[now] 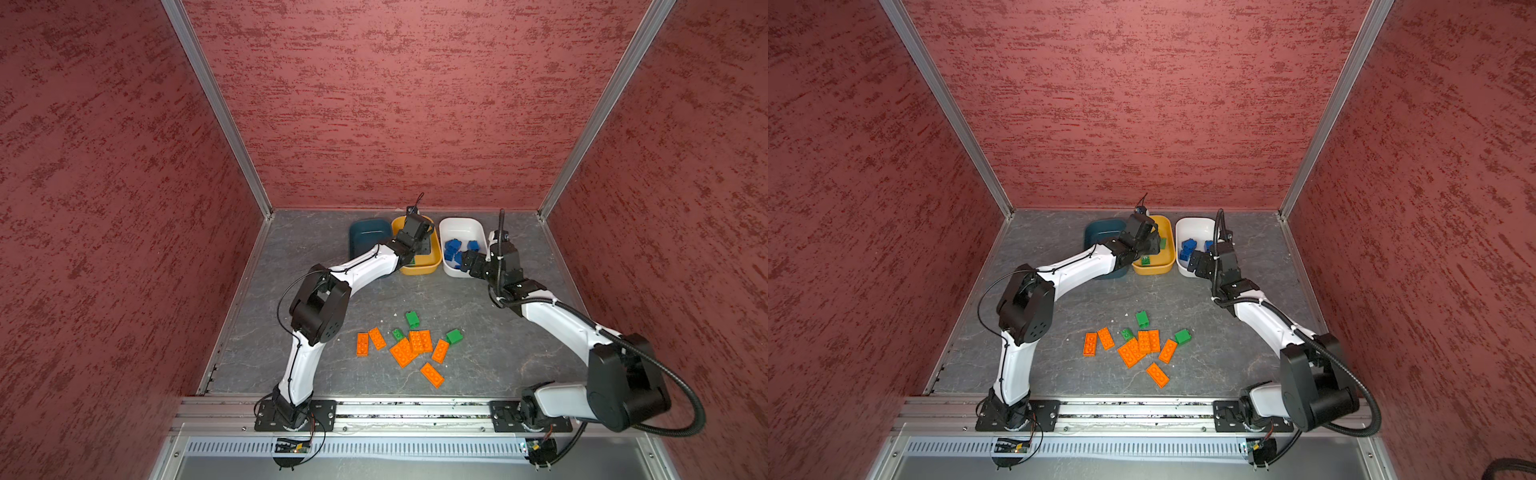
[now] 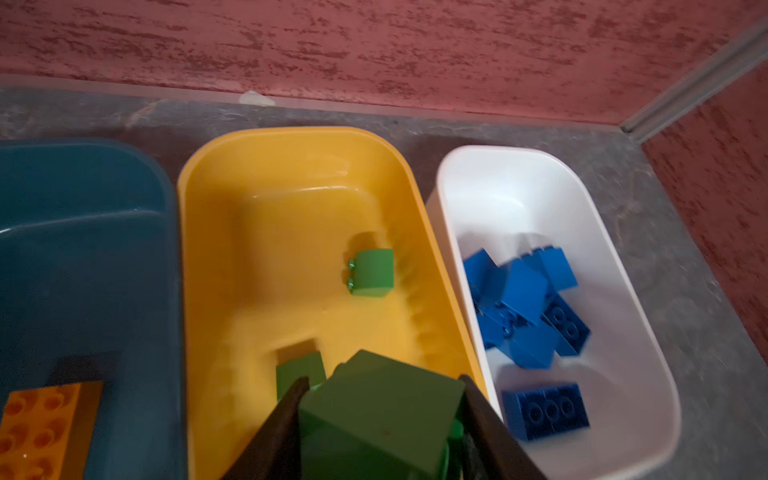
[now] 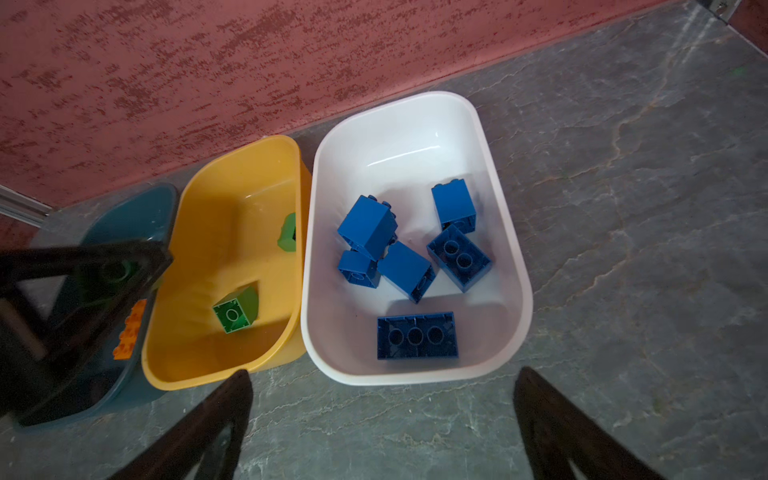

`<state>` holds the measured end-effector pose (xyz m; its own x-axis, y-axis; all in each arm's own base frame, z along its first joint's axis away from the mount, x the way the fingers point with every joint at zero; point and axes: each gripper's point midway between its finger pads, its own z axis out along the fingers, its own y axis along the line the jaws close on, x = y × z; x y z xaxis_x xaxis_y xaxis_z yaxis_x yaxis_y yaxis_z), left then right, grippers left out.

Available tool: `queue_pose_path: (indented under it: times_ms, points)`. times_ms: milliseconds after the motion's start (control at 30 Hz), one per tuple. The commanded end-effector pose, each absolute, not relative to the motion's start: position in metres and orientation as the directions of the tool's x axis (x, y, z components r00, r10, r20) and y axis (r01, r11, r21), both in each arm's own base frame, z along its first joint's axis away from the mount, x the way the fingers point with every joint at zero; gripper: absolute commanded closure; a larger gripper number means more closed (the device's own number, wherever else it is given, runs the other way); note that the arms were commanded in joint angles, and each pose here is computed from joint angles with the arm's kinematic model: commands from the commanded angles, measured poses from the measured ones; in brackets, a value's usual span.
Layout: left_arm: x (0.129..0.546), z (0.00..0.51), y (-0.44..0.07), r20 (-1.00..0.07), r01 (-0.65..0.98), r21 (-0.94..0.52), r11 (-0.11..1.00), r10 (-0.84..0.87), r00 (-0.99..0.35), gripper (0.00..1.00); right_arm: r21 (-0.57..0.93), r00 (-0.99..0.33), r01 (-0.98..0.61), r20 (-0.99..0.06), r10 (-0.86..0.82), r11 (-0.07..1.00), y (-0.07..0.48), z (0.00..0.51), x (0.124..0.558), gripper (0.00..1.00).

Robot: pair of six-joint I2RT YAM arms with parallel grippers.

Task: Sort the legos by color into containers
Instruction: 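Grasp a green brick with left gripper and lift it over the yellow bin, then drop the green brick into the yellow bin and return left gripper to the bricks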

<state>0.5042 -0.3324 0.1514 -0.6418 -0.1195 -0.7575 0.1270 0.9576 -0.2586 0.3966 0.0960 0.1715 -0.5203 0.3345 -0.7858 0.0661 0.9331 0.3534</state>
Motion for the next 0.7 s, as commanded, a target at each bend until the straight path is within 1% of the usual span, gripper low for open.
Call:
queue_pose_path:
  times_ms: [0,67,133,367,500,667]
  points:
    - [0.517,0.15,-0.325,-0.739,0.055,-0.255,0.965,-0.158,-0.655,0.45,0.425,-0.483,0.061,-0.779,0.399,0.903,0.095,0.182,0.386,0.01]
    - [0.517,0.152,-0.334,-0.731,0.079,-0.272,0.959,-0.152,-0.665,0.31,0.435,-0.48,0.068,-0.775,0.411,0.898,0.093,0.18,0.38,0.01]
    - [0.515,0.156,-0.337,-0.732,0.092,-0.276,0.957,-0.147,-0.665,0.22,0.443,-0.482,0.088,-0.765,0.427,0.892,0.09,0.176,0.376,0.01]
    - [0.49,0.176,-0.333,-0.731,0.127,-0.311,0.942,-0.151,-0.665,0.01,0.529,-0.465,0.172,-0.7,0.542,0.831,0.088,0.168,0.377,0.01]
    - [0.466,0.186,-0.329,-0.736,0.155,-0.33,0.931,-0.151,-0.66,0.0,0.572,-0.434,0.207,-0.673,0.599,0.793,0.085,0.17,0.379,0.01]
    - [0.432,0.186,-0.317,-0.721,0.177,-0.363,0.915,-0.155,-0.675,0.0,0.572,-0.419,0.21,-0.68,0.601,0.793,0.082,0.172,0.376,0.01]
